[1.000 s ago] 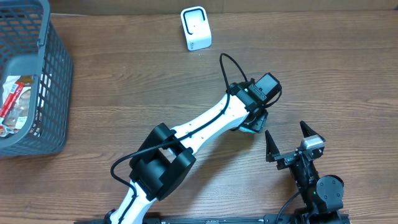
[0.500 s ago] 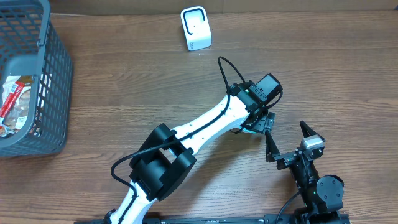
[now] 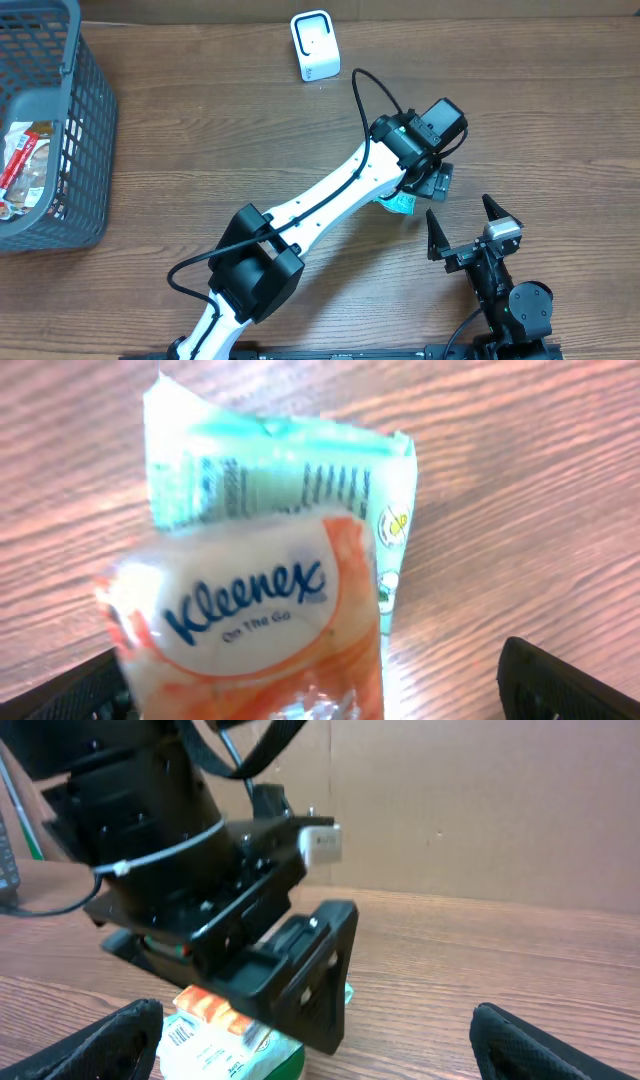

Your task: Scan the item barcode

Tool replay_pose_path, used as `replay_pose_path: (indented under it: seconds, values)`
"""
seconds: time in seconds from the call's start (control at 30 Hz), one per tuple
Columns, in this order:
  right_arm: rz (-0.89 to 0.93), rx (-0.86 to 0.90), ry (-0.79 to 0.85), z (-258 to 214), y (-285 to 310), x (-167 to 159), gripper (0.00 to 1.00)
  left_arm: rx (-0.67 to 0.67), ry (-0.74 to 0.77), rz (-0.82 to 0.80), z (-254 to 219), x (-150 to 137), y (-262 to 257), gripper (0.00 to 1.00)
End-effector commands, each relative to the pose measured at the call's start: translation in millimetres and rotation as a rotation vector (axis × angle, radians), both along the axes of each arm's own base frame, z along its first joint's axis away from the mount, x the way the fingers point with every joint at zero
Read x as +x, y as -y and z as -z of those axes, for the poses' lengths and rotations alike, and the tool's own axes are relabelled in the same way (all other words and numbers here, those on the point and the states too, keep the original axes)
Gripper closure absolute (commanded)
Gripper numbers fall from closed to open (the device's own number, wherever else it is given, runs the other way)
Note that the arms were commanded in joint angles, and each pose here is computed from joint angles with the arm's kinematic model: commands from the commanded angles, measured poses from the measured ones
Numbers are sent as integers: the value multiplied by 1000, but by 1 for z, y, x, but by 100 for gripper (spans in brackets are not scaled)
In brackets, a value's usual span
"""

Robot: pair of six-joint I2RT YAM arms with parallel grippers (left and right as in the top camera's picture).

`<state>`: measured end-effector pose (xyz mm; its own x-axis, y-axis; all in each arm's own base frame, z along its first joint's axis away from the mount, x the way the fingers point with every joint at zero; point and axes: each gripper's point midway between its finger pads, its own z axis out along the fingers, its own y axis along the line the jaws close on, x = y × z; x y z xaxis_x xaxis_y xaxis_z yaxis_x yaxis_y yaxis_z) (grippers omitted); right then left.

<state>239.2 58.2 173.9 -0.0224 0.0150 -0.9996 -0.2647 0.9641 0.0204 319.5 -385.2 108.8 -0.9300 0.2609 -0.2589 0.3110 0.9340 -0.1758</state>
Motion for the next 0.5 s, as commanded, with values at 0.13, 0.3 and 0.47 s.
replay_pose_path:
  seconds: [0.13, 0.3, 0.47]
  values:
    - [1, 6, -1, 3, 0, 0, 0, 47, 83, -3, -11, 15, -11, 0]
    - [1, 6, -1, 3, 0, 0, 0, 58, 73, 9, -3, 9, -10, 5]
    - [1, 6, -1, 3, 0, 0, 0, 78, 66, 12, 12, 6, -13, 15]
